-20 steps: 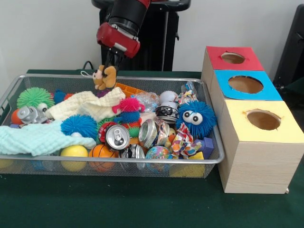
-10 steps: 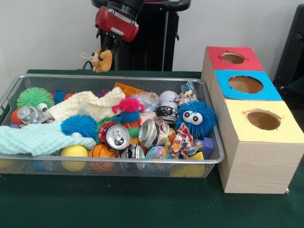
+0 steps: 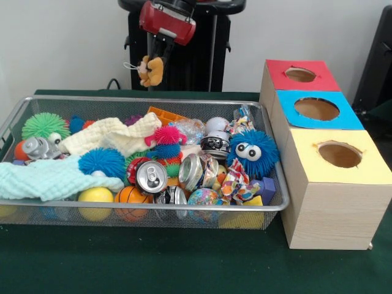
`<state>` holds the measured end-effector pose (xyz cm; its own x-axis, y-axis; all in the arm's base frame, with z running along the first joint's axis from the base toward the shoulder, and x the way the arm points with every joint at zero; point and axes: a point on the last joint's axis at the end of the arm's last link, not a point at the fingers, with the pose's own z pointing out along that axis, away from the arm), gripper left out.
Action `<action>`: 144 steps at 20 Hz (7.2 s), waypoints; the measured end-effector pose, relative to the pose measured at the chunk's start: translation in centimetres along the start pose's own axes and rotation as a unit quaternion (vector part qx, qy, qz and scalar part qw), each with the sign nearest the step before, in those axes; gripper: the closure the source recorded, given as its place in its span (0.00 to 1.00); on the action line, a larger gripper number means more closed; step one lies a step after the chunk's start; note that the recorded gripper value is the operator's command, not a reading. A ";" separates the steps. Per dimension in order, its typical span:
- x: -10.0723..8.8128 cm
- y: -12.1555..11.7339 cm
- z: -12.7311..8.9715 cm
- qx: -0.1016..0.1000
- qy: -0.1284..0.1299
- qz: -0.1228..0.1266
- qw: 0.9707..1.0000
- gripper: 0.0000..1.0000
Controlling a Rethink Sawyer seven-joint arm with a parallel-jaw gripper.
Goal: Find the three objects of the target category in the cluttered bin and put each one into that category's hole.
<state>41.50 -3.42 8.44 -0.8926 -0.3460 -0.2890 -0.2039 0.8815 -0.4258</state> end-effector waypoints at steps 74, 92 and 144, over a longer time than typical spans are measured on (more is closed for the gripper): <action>-0.8 24.0 -14.6 -0.077 0.094 0.152 0.981 1.00; -2.3 21.4 -14.3 -0.057 0.094 0.175 0.978 1.00; -12.3 21.9 -10.4 -0.063 0.054 0.222 0.972 1.00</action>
<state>43.85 23.47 11.58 -0.9394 0.1064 -0.3258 0.1686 0.9711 -0.1690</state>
